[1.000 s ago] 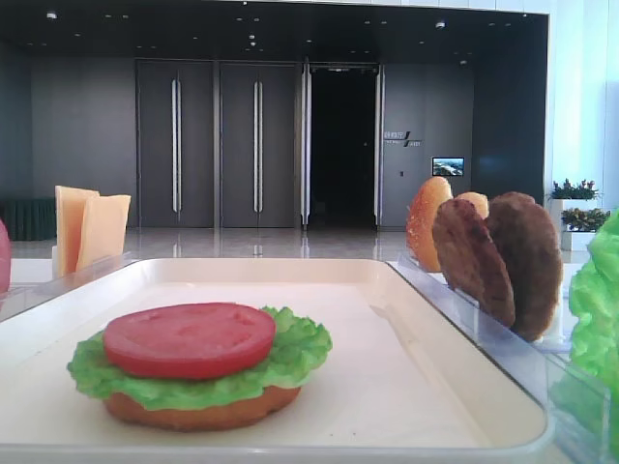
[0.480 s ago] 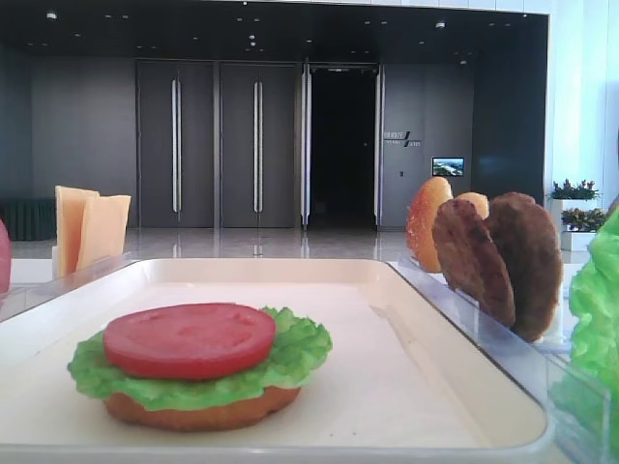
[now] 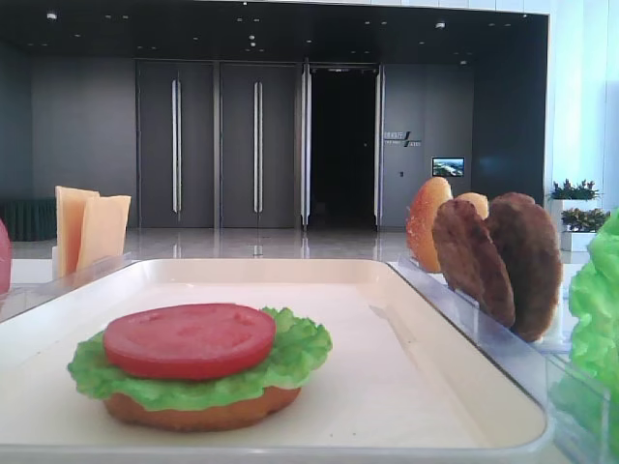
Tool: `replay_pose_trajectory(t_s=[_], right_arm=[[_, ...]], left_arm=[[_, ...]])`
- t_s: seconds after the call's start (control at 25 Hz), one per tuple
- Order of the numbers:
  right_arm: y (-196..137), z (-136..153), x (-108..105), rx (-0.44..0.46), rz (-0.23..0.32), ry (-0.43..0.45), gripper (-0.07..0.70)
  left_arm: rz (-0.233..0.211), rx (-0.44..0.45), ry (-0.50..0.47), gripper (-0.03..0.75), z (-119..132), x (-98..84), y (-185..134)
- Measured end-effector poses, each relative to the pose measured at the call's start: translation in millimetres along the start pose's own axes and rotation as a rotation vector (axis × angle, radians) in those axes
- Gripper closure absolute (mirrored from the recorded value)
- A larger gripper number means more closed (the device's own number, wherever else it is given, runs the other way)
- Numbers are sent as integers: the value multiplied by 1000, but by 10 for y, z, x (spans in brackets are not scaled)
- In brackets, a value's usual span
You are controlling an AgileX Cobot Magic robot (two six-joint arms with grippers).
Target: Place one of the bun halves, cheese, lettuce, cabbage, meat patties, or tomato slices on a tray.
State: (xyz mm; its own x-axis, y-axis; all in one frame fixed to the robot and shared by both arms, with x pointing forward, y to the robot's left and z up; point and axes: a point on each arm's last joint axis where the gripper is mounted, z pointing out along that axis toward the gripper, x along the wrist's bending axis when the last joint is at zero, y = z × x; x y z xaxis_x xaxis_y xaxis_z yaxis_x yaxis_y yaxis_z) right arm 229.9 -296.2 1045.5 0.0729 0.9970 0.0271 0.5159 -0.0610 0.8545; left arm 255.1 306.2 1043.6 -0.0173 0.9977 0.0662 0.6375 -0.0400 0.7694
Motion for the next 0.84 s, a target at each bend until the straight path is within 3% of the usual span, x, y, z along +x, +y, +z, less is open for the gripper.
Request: replay_pose_trajectory(t_s=[0.32, 0.84], right_arm=[[0, 0, 0, 0, 0, 0, 265], [0, 0, 0, 0, 0, 0, 265]], left_arm=[[-8, -143, 19, 398, -145, 12, -164], [-10, -150, 19, 398, -153, 12, -171]])
